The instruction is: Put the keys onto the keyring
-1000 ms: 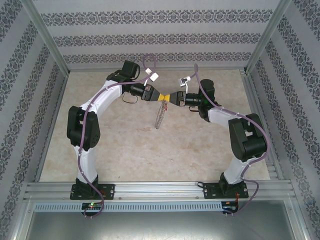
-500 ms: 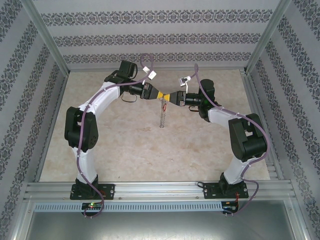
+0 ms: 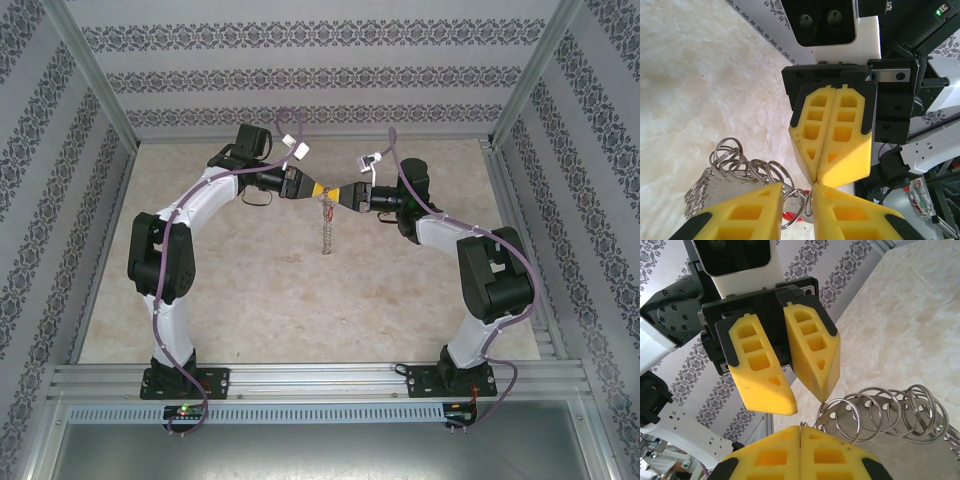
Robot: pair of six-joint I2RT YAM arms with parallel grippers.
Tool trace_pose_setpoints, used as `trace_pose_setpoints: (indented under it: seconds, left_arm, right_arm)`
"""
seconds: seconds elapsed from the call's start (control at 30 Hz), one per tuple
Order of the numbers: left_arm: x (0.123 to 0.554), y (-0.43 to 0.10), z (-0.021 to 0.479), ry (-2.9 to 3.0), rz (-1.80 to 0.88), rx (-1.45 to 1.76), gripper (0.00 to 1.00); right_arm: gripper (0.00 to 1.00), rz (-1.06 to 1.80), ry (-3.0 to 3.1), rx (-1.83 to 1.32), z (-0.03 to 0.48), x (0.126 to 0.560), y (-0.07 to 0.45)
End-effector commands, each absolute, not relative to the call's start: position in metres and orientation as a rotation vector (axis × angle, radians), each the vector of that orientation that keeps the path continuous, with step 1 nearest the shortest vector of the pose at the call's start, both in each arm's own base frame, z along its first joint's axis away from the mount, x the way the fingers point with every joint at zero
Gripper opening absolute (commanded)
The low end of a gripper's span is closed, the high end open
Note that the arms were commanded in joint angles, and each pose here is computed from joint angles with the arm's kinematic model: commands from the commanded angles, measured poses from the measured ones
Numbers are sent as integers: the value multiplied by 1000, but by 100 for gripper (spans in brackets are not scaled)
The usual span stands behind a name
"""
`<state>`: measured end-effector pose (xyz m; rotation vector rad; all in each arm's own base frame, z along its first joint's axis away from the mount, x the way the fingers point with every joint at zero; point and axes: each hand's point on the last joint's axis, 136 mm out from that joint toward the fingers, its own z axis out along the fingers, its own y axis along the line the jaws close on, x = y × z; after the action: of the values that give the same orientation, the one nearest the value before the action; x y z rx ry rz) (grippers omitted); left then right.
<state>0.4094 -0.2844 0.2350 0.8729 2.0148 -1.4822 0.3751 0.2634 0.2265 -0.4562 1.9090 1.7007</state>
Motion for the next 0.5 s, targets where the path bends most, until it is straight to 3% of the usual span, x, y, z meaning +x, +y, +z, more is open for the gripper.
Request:
trace_pose_setpoints:
  seconds: [0.0, 0.47]
  left_arm:
    - [403, -286, 254, 1941, -1494, 909, 23]
    - [397, -292, 258, 1922, -1475, 921, 23]
  right_arm:
    - [0, 1672, 1815, -535, 247, 374, 266]
    - [0, 1672, 1817, -528, 246, 377, 266]
